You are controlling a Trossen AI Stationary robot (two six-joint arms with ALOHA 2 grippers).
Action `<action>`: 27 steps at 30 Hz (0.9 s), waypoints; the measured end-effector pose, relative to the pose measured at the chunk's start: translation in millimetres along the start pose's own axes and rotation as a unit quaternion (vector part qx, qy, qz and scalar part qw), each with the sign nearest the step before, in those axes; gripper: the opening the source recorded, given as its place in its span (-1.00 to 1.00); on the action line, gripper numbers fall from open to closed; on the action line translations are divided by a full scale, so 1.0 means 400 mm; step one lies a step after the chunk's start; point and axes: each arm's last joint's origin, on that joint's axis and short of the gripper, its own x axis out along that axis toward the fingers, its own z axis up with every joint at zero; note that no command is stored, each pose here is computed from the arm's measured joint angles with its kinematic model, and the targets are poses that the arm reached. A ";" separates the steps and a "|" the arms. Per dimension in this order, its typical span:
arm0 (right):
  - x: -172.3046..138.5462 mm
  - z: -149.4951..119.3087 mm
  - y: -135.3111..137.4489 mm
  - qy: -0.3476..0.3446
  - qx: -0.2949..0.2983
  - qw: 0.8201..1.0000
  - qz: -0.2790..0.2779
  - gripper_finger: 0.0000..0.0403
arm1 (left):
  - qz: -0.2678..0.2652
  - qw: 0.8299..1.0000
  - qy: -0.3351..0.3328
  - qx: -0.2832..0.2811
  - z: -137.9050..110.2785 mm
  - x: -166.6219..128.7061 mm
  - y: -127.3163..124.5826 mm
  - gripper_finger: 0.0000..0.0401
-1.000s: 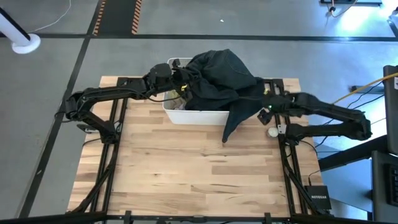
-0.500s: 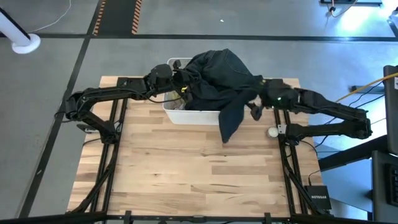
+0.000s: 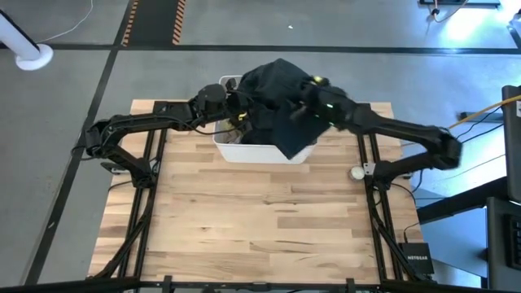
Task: Sort clothes
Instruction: Put the black pants into the white bin
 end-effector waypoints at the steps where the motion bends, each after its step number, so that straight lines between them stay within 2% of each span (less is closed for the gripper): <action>1: 0.034 -0.004 0.002 0.013 -0.002 1.000 0.004 0.64 | 0.007 1.000 0.006 0.000 -0.002 0.000 0.001 -0.29; 8: 0.227 -0.092 0.081 0.126 -0.012 0.987 0.098 0.64 | 0.018 0.997 0.077 0.010 -0.021 -0.023 0.002 -0.29; 11: 0.268 -0.143 0.115 0.172 -0.016 0.977 0.124 0.64 | 0.013 0.994 0.105 0.011 -0.033 -0.030 0.003 -0.29; 14: 0.271 -0.154 0.124 0.198 -0.023 0.971 0.133 0.64 | 0.018 0.995 0.093 0.011 -0.024 -0.037 0.007 -0.29; 17: 0.244 -0.112 0.117 0.207 -0.030 0.967 0.143 0.64 | 0.035 0.998 0.052 0.004 0.000 -0.044 0.020 -0.29; 21: 0.177 0.009 0.097 0.170 -0.036 0.972 0.157 0.64 | 0.048 0.998 0.026 -0.001 0.015 -0.048 0.032 -0.29; 24: 0.129 0.079 0.073 0.126 -0.038 0.979 0.156 0.64 | 0.042 0.998 0.050 -0.004 -0.007 -0.036 0.040 -0.29; 27: 0.110 0.104 0.059 0.107 -0.041 0.982 0.151 0.64 | 0.017 0.995 0.094 -0.018 -0.053 -0.010 0.045 -0.29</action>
